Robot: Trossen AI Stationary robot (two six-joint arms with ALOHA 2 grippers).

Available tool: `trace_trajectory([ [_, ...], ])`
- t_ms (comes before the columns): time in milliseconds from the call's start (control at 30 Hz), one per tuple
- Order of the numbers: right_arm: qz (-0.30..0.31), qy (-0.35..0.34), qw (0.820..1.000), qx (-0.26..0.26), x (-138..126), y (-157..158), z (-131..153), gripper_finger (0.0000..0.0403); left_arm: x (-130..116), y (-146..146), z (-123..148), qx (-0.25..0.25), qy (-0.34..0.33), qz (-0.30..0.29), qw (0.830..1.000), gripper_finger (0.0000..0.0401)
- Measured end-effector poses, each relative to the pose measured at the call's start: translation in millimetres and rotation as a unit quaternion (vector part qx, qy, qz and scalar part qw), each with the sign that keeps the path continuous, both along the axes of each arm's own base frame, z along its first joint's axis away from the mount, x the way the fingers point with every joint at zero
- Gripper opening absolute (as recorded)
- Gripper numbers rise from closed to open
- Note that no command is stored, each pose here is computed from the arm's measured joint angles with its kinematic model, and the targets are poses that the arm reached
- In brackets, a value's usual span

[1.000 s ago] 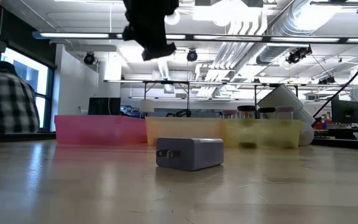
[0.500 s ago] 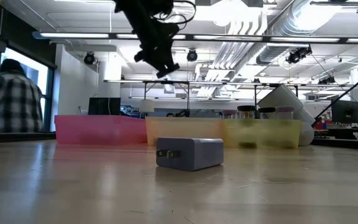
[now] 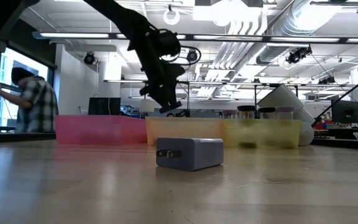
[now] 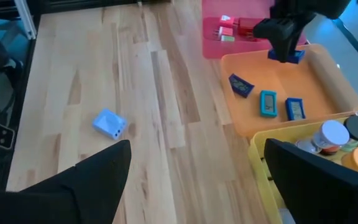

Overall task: Pick & Place Office items
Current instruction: Put the dark blue digital clock into the orange bin

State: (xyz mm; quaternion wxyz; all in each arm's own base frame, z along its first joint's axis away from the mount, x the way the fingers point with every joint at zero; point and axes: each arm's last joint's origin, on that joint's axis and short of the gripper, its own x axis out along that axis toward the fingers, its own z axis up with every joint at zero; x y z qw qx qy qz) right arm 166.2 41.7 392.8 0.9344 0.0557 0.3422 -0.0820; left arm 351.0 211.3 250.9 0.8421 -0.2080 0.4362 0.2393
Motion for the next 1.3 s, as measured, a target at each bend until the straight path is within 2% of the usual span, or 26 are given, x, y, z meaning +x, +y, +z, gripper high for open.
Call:
trace_trajectory([
  [333, -0.006, 0.001, 1.000, 0.006, 1, -4, 0, 0.0357, 3, 19, -30, -0.013, 0.027, 0.015, 0.999, 0.0152],
  [500, -0.006, 0.001, 1.000, 0.006, 1, -4, 0, 0.0357, 7, 19, -41, -0.023, 0.032, -0.008, 0.999, 0.0152],
  [1300, -0.002, -0.014, 1.000, 0.015, 3, -2, 2, 0.0357, 13, 13, -41, 0.010, 0.037, -0.031, 0.999, 0.0152],
])
